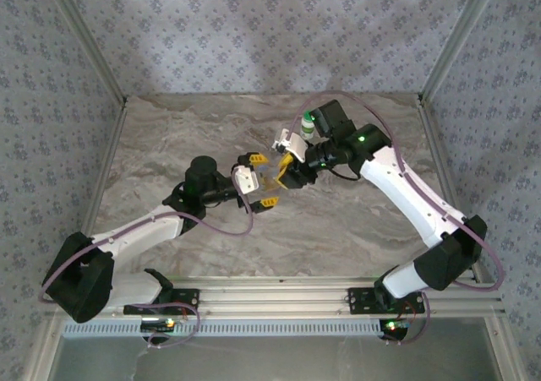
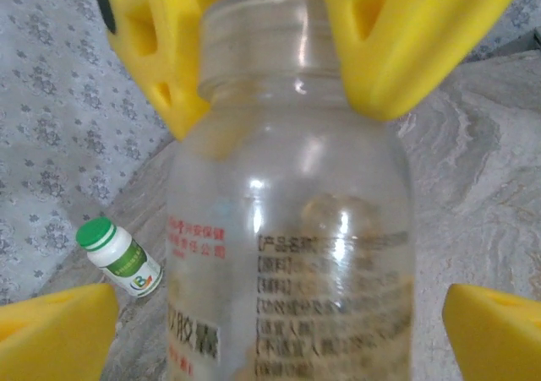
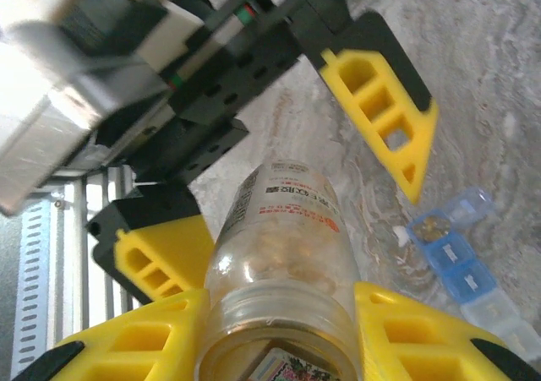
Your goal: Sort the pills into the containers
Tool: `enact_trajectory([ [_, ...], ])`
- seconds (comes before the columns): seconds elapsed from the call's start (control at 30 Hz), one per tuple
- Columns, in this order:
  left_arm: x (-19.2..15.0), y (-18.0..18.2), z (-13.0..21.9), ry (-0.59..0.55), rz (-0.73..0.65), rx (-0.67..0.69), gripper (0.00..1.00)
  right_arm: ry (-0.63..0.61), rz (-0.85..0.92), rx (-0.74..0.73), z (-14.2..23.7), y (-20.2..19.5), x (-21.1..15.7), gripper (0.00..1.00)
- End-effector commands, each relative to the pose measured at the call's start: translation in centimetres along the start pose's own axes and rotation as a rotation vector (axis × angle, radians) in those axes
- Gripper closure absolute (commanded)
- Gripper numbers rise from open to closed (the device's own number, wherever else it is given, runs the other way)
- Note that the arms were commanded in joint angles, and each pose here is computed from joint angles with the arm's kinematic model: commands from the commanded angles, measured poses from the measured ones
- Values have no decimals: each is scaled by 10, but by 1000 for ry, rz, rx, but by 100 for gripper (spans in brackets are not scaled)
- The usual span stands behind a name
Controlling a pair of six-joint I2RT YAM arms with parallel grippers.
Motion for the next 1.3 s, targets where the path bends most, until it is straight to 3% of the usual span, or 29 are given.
enact_trajectory([
  [0.0, 11, 13, -1, -32, -17, 56, 0, -5, -34, -76, 16, -9, 4, 92],
  [0.13, 6, 26, 6, -5, -9, 164, 1, 83, -87, -316, 29, -56, -11, 91],
  [0.27, -10, 72, 29, 73, 81, 494, 0, 218, -208, -630, 58, -131, -34, 92],
  [0.4, -38, 119, 71, 155, 333, 846, 1, 300, -341, -828, 83, -194, -56, 92],
  [0.57, -79, 141, 116, 196, 684, 1051, 0, 384, -403, -896, 80, -254, -77, 92],
  [0.7, -103, 144, 133, 173, 860, 1071, 0, 402, -458, -837, 58, -295, -88, 93],
  [1.0, -118, 134, 116, 221, 865, 979, 1, 460, -541, -756, 15, -351, -113, 91],
  [1.27, -127, 127, 99, 232, 893, 916, 2, 418, -574, -703, -6, -358, -115, 88],
])
Point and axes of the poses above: each hand's point on the last joint's axis, 136 mm out from that joint toward the fingers, its own z axis back along the fingers, its own y axis along the line the jaws close on, x = y × z, the point moved 1 cm from there along z, back along the fingers, and after that the axes turned 9 degrees about -z, right-handed, at the moved point
